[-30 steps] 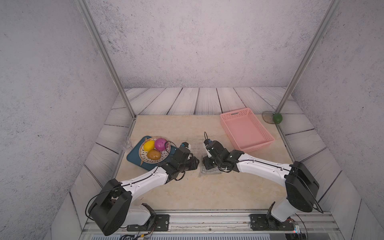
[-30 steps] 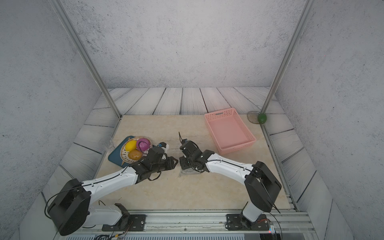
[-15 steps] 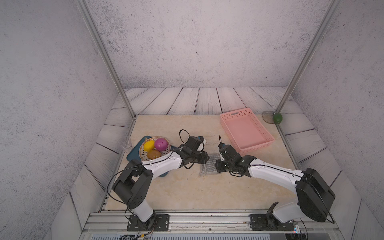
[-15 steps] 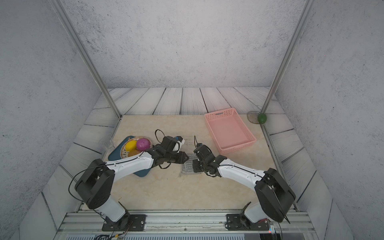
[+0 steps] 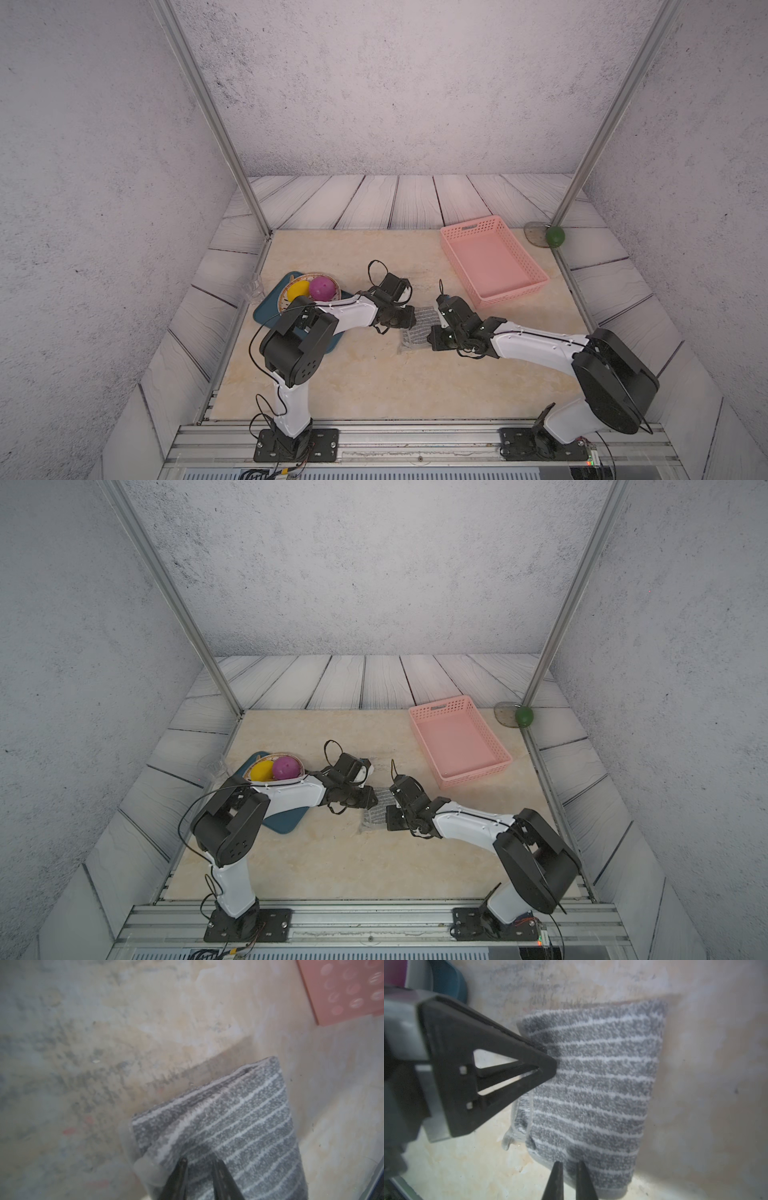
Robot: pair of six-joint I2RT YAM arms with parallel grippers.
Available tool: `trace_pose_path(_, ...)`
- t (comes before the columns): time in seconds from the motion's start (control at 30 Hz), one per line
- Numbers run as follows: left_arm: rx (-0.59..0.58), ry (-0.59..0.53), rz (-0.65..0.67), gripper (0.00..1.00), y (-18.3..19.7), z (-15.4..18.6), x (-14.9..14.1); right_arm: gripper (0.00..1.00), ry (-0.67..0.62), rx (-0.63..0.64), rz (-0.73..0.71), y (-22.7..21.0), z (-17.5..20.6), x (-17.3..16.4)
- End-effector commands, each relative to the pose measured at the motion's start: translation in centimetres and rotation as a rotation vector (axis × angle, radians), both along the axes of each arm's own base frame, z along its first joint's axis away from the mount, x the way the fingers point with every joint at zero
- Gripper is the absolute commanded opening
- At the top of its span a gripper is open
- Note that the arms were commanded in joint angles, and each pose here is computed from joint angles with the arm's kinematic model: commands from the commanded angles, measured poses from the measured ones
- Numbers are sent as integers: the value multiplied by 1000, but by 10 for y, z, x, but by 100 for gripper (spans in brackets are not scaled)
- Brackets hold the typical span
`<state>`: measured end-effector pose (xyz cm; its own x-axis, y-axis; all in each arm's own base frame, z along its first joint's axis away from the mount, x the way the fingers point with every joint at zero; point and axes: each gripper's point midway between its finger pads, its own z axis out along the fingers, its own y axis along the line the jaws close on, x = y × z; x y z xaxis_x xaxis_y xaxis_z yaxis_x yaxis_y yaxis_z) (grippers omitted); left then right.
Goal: Fold the square dishcloth
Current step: Smooth out the cleaning item at the center of the board.
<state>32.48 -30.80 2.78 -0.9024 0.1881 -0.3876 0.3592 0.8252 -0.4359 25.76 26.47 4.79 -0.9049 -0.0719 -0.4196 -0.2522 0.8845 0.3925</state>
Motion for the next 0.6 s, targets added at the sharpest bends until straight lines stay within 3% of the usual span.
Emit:
trace_pose_path(0.0,-12,-18,-6,29,-1,4,13,11,16,32,-5,3,-14,3)
trace_pose_path(0.3,-32,-7,38,34,18,2,33,9,90,109,7,8,-41,3)
trace_pose_path(0.57,-81,-85,34,42,18,48,42,12,-23,129,85,23,14,24)
